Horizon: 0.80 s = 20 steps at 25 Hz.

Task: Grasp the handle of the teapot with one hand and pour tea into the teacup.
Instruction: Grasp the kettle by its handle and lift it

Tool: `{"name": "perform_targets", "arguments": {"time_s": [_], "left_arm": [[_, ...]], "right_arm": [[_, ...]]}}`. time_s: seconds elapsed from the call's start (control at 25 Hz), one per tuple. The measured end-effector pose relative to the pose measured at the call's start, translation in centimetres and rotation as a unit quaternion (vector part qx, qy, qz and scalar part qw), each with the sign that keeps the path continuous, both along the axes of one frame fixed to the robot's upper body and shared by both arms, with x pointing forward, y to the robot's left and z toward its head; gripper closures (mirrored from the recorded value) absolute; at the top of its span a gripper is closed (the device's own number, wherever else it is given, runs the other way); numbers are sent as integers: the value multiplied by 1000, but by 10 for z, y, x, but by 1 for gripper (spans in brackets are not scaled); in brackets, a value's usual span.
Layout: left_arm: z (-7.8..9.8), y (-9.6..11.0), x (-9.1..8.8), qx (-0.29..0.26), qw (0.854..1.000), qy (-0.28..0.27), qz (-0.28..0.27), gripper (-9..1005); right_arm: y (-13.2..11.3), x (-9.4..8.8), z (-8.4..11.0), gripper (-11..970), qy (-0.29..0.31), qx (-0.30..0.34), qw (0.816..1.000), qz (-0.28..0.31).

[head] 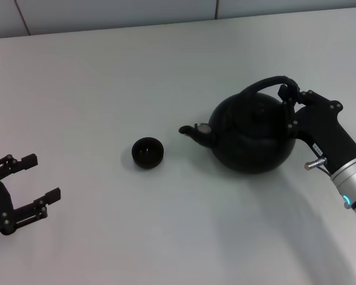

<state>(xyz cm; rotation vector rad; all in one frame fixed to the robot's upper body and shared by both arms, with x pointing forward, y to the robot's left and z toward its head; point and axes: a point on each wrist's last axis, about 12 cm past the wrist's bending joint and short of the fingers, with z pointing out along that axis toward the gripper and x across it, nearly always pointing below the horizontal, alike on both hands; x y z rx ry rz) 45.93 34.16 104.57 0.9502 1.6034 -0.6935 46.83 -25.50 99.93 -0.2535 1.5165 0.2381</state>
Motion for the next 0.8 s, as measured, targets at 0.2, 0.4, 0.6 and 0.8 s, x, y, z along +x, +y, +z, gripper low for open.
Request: {"name": "perform_targets", "arguments": {"time_s": [0.2,0.4,0.6,0.8], "left_arm": [[-1,-2,0,-2,1000,0,1,218],[-2,-3,-1,-3,1000,2,2,218],[-2,-2,-1,-5,1000,1,7,218],[-2,-3,-1,-6,1000,1,7,219]], "right_arm": [[1,6,4,853,-9,3,1000,-1],[0,23,13,877,-29,-5,1000,8],[-4,48,22,877,-26,-3,999,21],[-2,59,28,878,-29,-10,999,34]]}}
